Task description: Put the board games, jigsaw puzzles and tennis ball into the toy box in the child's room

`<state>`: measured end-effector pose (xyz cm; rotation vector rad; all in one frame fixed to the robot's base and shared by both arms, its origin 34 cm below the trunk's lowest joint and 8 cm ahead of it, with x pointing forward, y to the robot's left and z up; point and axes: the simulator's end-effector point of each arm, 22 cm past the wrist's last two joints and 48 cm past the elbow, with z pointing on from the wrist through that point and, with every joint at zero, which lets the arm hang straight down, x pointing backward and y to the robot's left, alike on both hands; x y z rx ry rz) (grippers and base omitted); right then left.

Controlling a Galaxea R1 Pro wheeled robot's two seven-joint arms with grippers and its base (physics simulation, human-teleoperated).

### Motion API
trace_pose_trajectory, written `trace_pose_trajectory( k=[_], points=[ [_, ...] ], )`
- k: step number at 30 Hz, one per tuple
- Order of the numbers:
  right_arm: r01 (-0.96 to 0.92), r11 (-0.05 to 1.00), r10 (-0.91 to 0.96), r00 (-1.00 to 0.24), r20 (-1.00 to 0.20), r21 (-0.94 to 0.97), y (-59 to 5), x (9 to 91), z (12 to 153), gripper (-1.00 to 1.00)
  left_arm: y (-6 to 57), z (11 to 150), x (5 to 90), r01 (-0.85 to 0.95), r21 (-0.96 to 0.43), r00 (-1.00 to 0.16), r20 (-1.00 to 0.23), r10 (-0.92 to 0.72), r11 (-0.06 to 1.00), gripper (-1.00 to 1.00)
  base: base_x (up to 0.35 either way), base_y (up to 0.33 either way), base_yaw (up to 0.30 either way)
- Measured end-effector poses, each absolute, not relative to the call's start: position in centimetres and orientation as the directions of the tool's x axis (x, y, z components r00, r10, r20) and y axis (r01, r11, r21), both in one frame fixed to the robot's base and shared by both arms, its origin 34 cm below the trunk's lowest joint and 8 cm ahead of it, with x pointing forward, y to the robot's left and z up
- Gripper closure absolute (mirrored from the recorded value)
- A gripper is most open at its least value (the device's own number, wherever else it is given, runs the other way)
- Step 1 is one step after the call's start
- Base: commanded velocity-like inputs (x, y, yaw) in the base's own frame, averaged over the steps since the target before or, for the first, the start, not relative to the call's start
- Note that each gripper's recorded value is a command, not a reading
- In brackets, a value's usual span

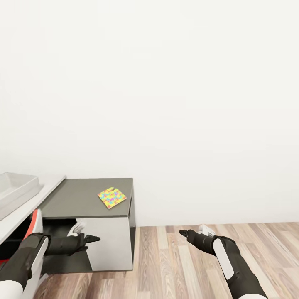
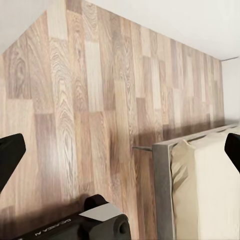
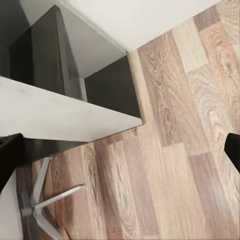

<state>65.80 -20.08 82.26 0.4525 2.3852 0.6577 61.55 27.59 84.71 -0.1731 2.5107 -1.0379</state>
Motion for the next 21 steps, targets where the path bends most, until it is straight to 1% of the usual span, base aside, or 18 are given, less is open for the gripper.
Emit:
trace_pose_trajectory(
  k=[7, 21],
  points=[
    [0.155, 0.818, 0.462, -0.752, -0.471, 0.554, -20.07, 65.80, 82.26, -1.00, 27.59, 84.70, 61.55, 0.043, -0.698, -0.906, -0.329, -0.267, 0.714, -1.00, 0.257, 0.000, -0.175],
    [0.156, 0.817, 0.463, -0.752, -0.470, 0.555, -20.08, 65.78, 82.23, -1.00, 27.60, 84.70, 61.56, 0.043, -0.698, -0.906, -0.329, -0.267, 0.715, -1.00, 0.254, 0.000, -0.270]
  ],
)
